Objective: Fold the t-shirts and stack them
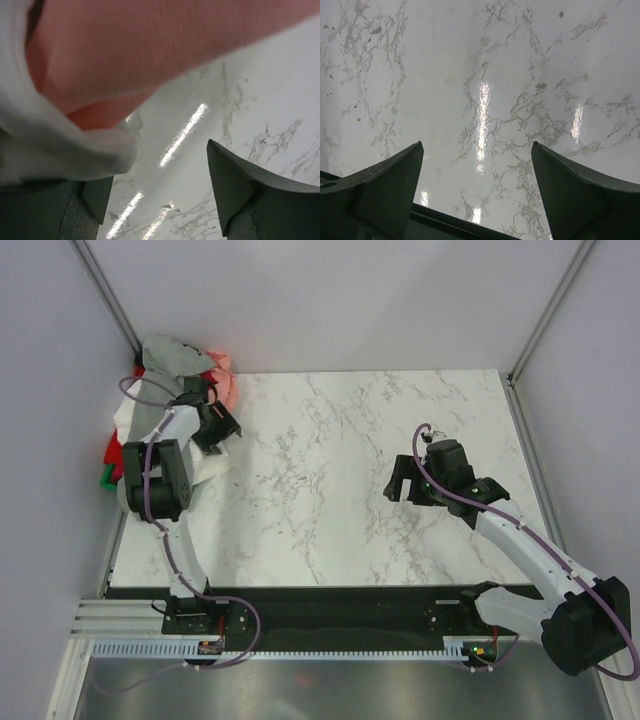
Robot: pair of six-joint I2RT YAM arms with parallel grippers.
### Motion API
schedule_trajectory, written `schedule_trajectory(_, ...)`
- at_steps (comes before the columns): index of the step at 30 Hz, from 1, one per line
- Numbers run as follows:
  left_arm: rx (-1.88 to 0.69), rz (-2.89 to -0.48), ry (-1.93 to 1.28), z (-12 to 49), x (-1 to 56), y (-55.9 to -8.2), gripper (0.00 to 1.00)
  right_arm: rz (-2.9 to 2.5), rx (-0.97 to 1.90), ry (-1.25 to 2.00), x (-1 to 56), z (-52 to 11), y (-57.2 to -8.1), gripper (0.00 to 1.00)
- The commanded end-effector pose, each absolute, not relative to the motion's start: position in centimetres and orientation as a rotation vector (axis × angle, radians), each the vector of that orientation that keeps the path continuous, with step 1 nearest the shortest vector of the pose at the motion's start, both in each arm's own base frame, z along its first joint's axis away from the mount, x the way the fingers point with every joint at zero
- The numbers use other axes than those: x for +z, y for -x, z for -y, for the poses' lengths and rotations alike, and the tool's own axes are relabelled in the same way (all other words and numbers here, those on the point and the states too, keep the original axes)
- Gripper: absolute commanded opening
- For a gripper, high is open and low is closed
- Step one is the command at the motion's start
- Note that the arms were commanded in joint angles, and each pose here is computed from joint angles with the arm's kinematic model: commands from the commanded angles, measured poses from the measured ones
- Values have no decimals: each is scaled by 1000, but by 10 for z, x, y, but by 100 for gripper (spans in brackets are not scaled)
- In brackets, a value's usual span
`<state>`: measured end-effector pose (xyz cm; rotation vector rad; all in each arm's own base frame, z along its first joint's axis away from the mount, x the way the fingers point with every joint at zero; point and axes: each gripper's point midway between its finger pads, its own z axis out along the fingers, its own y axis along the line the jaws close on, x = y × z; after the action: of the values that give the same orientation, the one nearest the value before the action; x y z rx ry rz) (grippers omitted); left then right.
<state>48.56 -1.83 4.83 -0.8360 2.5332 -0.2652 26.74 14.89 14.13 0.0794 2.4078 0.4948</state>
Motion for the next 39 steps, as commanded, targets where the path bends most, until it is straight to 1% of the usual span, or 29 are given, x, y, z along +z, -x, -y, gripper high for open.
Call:
schedule_trajectory(1,-134,-2465,807,-31,76,-481,80,-2353,514,-65,159,-152,-274,97)
schedule_trajectory(4,-138,-2423,701,-17,107,-484,82,-2355,504,-75,157,-150,-272,97)
schedule_trajectory(5,-111,-2373,656,-16,131,-484,86,-2355,504,-75,157,-150,-271,97)
schedule_trajectory(7,-56,-2321,606,-12,156,-485,91,-2360,502,-84,156,-148,-269,97)
schedule_trajectory(8,-9,-2282,610,-19,169,-485,98,-2356,502,-84,157,-147,-268,97)
schedule_trajectory(9,-5,-2235,614,-21,189,-485,100,-2355,502,-81,157,-147,-267,97)
schedule_trajectory(12,29,-2141,632,-36,226,-487,100,-2357,489,-78,156,-144,-263,97)
schedule_trajectory(15,52,-2105,647,-52,242,-495,98,-2363,469,-73,155,-141,-261,97)
schedule_trajectory(16,69,-2128,664,-63,231,-500,95,-2367,464,-72,155,-140,-261,97)
schedule_trajectory(17,84,-2146,672,-69,226,-502,90,-2362,458,-77,156,-139,-261,97)
schedule_trajectory(18,93,-2156,681,-74,227,-503,88,-2361,459,-77,157,-138,-260,97)
schedule_trajectory(19,111,-2189,703,-84,211,-506,86,-2361,460,-77,157,-139,-260,97)
schedule_trajectory(20,116,-2198,700,-88,208,-508,84,-2357,463,-78,158,-138,-259,97)
schedule_trajectory(24,167,-2251,701,-108,180,-514,85,-2358,460,-76,157,-137,-256,98)
schedule_trajectory(29,239,-2285,732,-137,155,-518,94,-2375,442,-48,153,-135,-254,98)
schedule_trajectory(31,245,-2294,748,-146,149,-519,95,-2378,436,-37,153,-135,-254,98)
schedule_trajectory(32,223,-2297,753,-147,151,-521,91,-2381,434,-41,152,-135,-255,98)
schedule_trajectory(34,199,-2313,772,-151,146,-523,77,-2378,435,-39,153,-135,-256,98)
schedule_trajectory(35,194,-2301,774,-151,154,-525,58,-2378,436,-37,153,-135,-255,98)
schedule_trajectory(37,178,-2271,767,-149,168,-528,35,-2380,436,-44,153,-135,-256,98)
schedule_trajectory(38,164,-2246,759,-149,180,-531,19,-2381,439,-46,153,-136,-256,98)
schedule_trajectory(39,155,-2235,756,-149,187,-531,10,-2382,439,-48,152,-136,-256,98)
